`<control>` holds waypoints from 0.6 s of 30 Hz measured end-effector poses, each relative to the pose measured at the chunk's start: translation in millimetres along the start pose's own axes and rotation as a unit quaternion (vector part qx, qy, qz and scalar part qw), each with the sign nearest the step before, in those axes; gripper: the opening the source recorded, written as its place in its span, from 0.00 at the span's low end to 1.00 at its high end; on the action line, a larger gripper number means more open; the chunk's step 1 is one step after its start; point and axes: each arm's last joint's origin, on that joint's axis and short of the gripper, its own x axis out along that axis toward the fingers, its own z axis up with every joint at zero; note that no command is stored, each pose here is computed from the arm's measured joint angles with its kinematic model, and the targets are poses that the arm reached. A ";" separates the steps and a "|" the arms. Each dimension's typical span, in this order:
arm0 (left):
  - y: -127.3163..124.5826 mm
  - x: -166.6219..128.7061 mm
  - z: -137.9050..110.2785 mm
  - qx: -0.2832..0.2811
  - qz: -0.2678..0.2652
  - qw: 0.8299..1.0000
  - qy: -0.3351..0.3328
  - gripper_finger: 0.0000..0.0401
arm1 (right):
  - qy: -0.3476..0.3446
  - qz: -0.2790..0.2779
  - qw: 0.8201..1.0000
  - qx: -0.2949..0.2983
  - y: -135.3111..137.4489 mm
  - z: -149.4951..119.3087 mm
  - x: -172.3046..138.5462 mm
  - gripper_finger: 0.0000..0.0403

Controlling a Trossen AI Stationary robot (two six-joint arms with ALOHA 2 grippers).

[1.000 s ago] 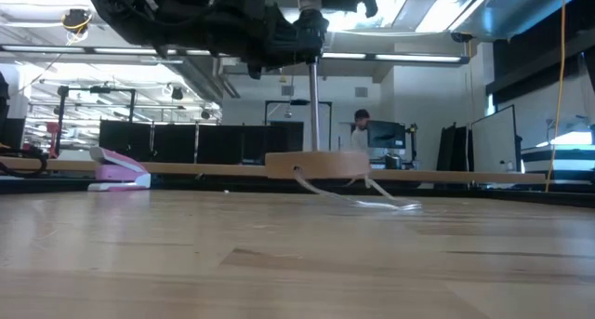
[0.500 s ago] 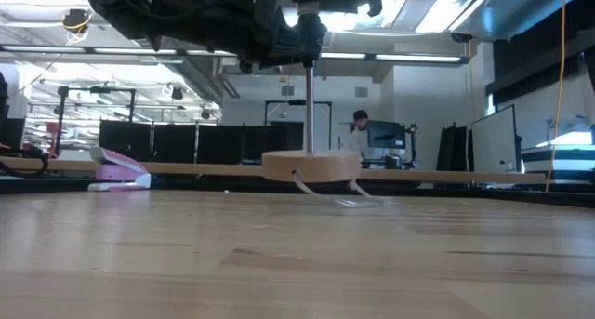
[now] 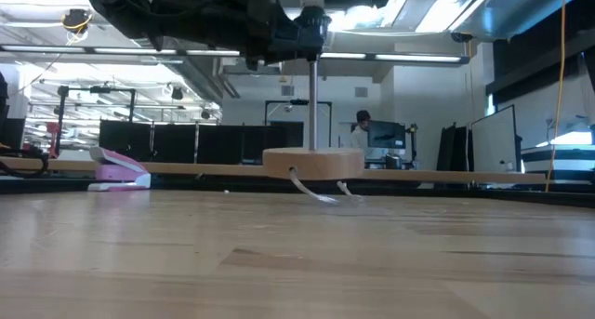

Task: Screw lightbulb
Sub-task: Insert the white lightbulb into the brown lamp

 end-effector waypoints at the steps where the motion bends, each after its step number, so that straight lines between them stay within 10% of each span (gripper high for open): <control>1: -0.7 0.1 0.1 0.002 -0.038 0.999 -0.003 0.34 | 0.004 0.017 1.000 -0.001 -0.1 0.6 -4.2 0.90; 8: -2.5 -2.1 0.7 -0.017 -0.247 0.969 -0.020 0.34 | -0.039 0.088 0.995 0.015 -9.6 9.8 -10.6 0.84; 18: 5.6 -1.5 -0.6 -0.041 -0.258 0.965 -0.012 0.34 | -0.106 0.215 0.969 0.059 -13.1 1.6 31.2 0.82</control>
